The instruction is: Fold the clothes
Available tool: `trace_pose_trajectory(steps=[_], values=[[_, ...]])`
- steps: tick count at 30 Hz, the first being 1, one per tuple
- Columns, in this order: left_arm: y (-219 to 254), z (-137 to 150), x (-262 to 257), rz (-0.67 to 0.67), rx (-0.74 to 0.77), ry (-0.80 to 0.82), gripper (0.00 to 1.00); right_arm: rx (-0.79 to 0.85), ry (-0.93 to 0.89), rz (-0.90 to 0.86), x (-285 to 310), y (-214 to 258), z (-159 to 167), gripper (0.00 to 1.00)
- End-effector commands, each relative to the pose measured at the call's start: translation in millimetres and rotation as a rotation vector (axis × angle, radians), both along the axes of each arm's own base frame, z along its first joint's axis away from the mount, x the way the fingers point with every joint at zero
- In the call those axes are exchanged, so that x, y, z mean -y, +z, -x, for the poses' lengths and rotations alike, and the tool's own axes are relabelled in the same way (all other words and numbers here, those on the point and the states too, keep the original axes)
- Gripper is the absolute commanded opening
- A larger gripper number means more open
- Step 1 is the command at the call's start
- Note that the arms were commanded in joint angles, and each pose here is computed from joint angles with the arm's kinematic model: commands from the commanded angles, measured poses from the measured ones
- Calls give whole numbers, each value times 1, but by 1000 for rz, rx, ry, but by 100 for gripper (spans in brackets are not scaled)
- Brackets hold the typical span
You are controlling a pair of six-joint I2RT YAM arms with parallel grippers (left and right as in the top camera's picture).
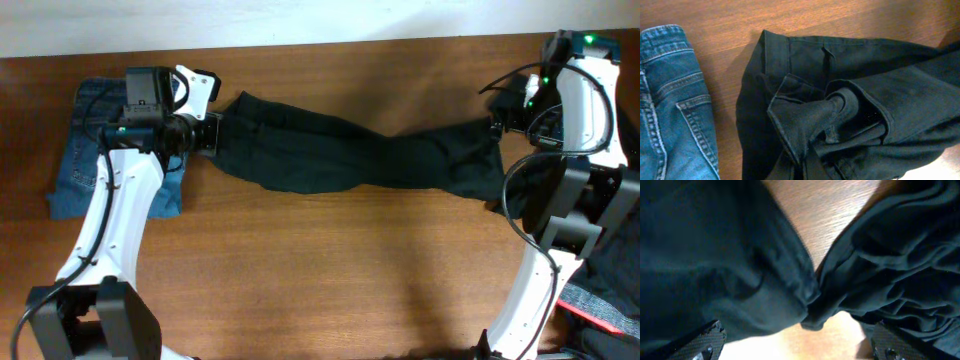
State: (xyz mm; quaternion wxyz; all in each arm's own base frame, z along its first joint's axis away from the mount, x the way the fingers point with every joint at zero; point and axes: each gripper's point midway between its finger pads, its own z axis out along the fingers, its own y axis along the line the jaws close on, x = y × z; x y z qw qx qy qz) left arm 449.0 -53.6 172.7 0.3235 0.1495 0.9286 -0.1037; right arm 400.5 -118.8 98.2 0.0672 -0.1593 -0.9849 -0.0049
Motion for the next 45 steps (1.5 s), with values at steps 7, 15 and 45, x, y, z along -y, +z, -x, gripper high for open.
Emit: trace_pose_trajectory(steps=[7,15,45], values=[[-6,-8,-2,-5,-7,22,2,-17,104,-42,-12,0,5,99],[-6,-8,-2,-5,-7,22,2,-57,143,-128,-31,-33,15,99],[0,-15,-2,-4,31,22,2,122,90,-178,-63,89,54,4]])
